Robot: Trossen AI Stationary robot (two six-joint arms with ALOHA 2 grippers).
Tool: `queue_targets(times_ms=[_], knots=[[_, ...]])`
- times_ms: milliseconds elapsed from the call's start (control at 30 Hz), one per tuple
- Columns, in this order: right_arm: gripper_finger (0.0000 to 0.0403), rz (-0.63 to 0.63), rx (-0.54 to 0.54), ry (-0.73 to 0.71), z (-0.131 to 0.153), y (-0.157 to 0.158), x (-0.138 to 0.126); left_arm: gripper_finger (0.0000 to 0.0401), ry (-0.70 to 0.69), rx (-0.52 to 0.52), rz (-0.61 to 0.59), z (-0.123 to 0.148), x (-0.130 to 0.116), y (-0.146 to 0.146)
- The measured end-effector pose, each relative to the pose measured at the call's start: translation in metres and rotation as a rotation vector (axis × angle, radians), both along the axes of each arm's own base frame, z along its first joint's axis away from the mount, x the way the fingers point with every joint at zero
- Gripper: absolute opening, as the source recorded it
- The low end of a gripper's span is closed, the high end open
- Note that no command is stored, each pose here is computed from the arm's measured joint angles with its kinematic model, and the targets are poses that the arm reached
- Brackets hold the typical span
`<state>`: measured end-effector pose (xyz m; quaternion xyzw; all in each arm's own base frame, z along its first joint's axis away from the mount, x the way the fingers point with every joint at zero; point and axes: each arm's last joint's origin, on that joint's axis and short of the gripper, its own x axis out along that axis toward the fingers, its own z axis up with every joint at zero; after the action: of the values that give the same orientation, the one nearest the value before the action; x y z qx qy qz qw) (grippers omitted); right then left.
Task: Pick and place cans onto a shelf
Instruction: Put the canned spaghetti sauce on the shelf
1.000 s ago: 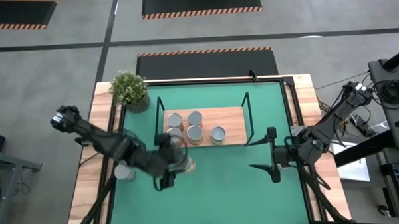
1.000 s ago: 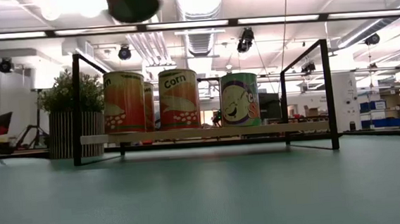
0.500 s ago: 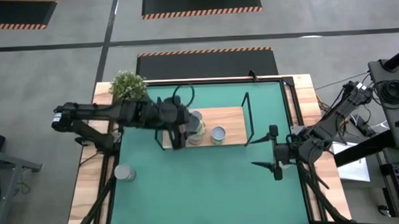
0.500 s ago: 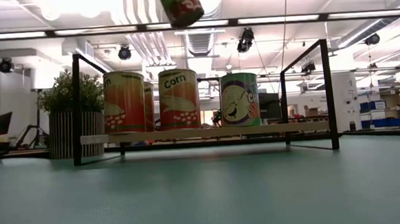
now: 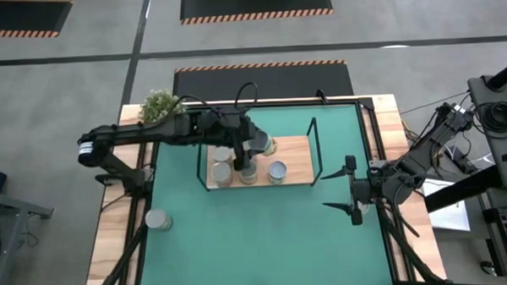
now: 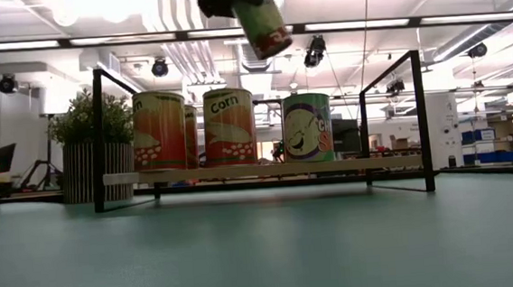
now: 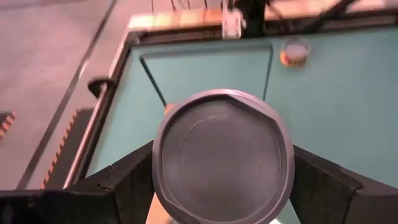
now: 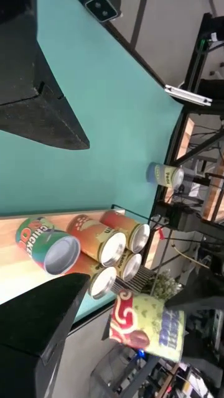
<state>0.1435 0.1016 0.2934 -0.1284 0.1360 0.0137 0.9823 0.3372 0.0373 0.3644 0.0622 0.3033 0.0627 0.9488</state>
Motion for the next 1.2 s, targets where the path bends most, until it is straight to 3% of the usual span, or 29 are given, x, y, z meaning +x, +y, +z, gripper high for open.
queue_targets(times_ms=[233,467,767,933,1200], knots=[[0.0327,-0.002,0.009,-0.005,-0.001,-0.002,-0.003,0.0283,-0.030,-0.010,-0.020,0.005,0.015,0.018],[0.0327,-0.007,0.032,-0.013,-0.002,-0.005,-0.006,0.0283,0.091,0.053,-0.044,0.028,0.036,0.035],[0.0327,-0.018,0.057,0.003,-0.012,-0.008,-0.009,0.0283,0.235,0.050,-0.066,0.011,0.060,0.043],[0.0327,-0.026,0.083,0.008,-0.014,-0.007,-0.008,0.0283,0.214,0.051,-0.060,0.005,0.072,0.046],[0.0327,-0.036,0.115,0.018,-0.017,-0.007,-0.007,0.0283,0.314,0.015,-0.051,-0.035,0.094,0.051]])
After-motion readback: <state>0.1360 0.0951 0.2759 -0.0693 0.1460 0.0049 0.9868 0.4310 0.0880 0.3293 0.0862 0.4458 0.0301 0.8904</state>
